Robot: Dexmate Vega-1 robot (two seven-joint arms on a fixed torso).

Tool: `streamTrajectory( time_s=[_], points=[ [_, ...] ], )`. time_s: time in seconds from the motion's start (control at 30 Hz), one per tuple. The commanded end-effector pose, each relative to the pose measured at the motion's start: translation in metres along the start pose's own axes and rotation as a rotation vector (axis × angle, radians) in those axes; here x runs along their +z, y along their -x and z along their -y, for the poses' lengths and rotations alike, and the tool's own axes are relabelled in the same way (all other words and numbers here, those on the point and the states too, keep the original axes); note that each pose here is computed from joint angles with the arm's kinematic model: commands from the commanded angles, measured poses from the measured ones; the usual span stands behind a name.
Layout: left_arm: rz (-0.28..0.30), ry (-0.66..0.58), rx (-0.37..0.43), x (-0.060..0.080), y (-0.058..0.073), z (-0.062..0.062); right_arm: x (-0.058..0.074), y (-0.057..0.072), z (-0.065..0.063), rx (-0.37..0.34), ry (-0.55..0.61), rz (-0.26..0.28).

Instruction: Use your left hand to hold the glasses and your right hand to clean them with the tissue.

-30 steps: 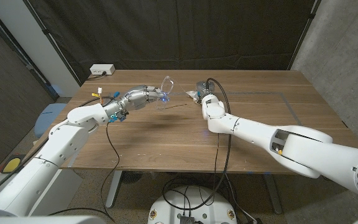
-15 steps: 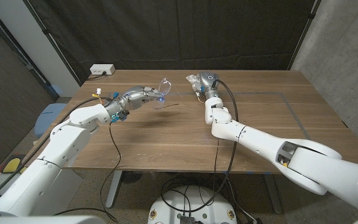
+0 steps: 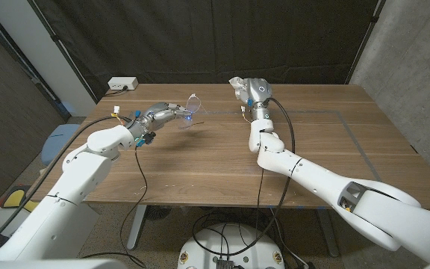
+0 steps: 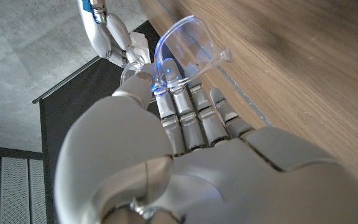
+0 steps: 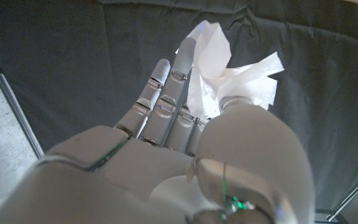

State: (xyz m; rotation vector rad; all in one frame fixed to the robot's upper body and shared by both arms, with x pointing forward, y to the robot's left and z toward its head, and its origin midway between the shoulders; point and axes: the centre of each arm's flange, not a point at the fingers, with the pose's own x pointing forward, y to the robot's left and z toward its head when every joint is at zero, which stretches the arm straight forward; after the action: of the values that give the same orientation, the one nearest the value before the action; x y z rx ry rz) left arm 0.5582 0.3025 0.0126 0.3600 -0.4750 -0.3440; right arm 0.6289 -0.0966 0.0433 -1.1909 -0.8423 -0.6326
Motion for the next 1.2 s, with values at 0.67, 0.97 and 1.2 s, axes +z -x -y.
streamTrajectory(
  time_s=[0.67, 0.97, 1.2],
  points=[
    [-0.048, -0.114, 0.049, 0.029, -0.057, -0.012, 0.004, 0.040, 0.034, -0.248, -0.142, 0.065],
    [-0.053, -0.173, 0.011, 0.045, -0.079, -0.012, 0.011, 0.047, 0.026, -0.275, -0.133, 0.052],
    [-0.065, -0.242, -0.038, 0.058, -0.093, -0.007, 0.017, 0.051, 0.024, -0.292, -0.146, 0.057]
  ],
)
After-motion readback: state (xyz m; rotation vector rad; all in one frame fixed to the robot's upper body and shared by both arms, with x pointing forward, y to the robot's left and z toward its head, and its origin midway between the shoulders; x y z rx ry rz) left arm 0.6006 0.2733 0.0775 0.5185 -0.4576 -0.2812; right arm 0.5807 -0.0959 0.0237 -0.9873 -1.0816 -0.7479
